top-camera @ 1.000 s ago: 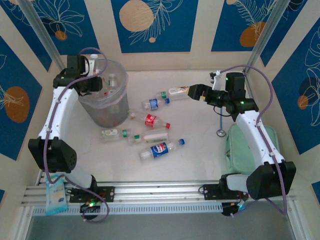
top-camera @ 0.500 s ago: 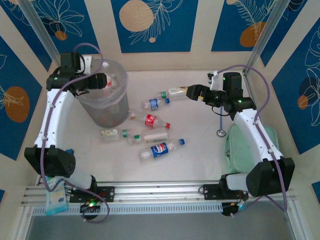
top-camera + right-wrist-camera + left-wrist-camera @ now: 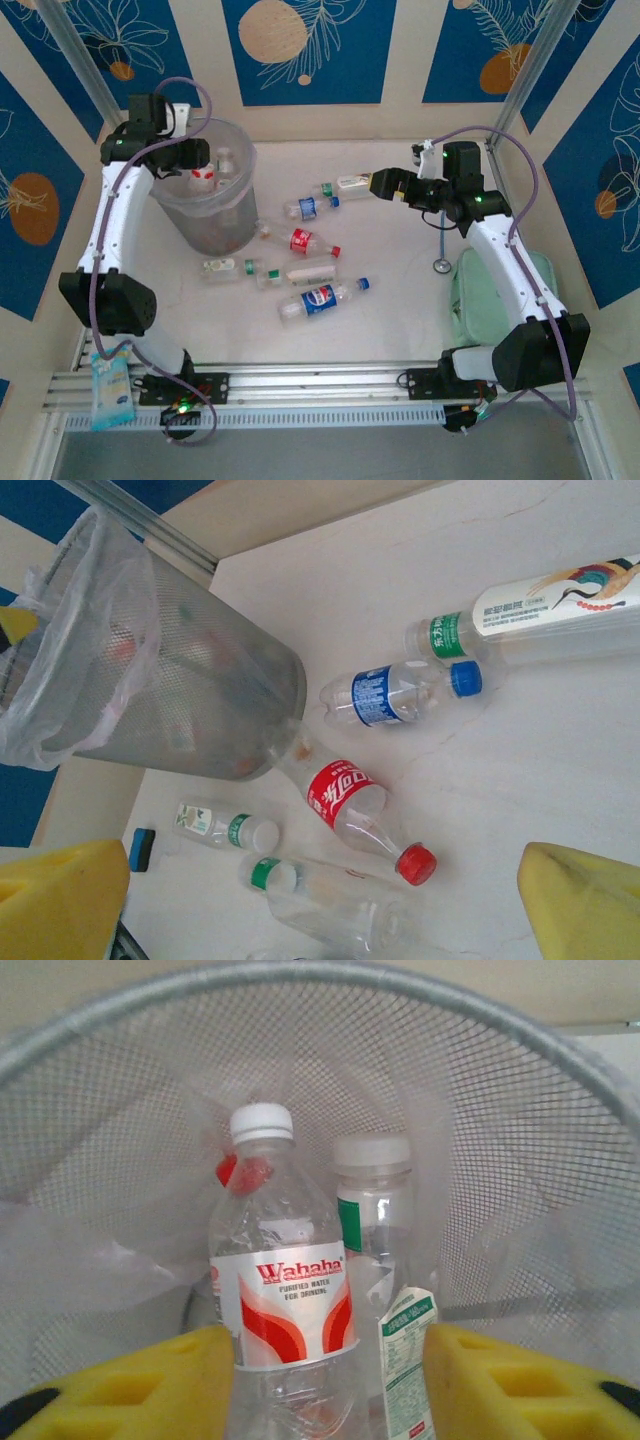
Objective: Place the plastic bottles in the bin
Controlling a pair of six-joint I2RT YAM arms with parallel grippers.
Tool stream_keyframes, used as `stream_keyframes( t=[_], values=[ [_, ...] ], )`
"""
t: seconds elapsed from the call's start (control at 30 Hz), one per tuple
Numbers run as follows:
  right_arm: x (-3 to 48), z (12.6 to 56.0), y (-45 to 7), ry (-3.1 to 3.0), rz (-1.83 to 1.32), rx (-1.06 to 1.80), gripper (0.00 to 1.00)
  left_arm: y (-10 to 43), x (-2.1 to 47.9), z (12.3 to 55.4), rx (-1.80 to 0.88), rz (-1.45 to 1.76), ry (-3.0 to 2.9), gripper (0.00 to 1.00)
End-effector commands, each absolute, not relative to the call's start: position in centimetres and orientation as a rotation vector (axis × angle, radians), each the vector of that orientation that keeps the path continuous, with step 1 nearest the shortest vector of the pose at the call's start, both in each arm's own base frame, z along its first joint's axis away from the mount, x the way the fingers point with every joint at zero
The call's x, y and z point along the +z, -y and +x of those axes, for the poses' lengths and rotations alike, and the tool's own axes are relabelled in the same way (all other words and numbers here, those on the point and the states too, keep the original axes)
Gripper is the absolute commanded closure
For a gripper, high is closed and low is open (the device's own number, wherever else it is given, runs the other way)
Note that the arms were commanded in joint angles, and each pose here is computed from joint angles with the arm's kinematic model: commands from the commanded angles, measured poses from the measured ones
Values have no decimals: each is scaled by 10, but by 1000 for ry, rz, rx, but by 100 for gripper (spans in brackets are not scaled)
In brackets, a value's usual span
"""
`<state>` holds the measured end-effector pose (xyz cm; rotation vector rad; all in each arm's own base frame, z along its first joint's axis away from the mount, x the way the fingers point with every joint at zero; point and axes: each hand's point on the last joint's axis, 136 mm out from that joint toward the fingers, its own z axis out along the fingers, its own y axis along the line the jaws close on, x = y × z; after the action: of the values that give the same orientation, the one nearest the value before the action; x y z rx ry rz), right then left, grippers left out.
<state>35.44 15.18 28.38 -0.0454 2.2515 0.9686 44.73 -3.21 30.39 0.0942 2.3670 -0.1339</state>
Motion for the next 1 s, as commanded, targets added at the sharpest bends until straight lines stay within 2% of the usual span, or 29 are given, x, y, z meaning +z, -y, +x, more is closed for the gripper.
stream_keyframes(
  t=[0.0,0.13,0.33,0.57,0.77,0.97],
  values=[
    [284,353,-154,-2263,-65,952,0,30,282,447,-140,90,-2413,57],
    [281,353,-155,-2272,-60,956,0,34,250,442,-174,70,-2469,69],
    [257,362,-146,-2372,61,878,1,53,208,427,-259,65,-2542,77],
    [238,360,-168,-2424,56,947,2,69,200,431,-350,46,-2531,81],
    [206,364,-156,-2556,202,823,2,92,198,438,-416,62,-2517,83],
    [188,357,-172,-2577,364,1037,2,117,196,442,-513,52,-2496,83]
  ],
)
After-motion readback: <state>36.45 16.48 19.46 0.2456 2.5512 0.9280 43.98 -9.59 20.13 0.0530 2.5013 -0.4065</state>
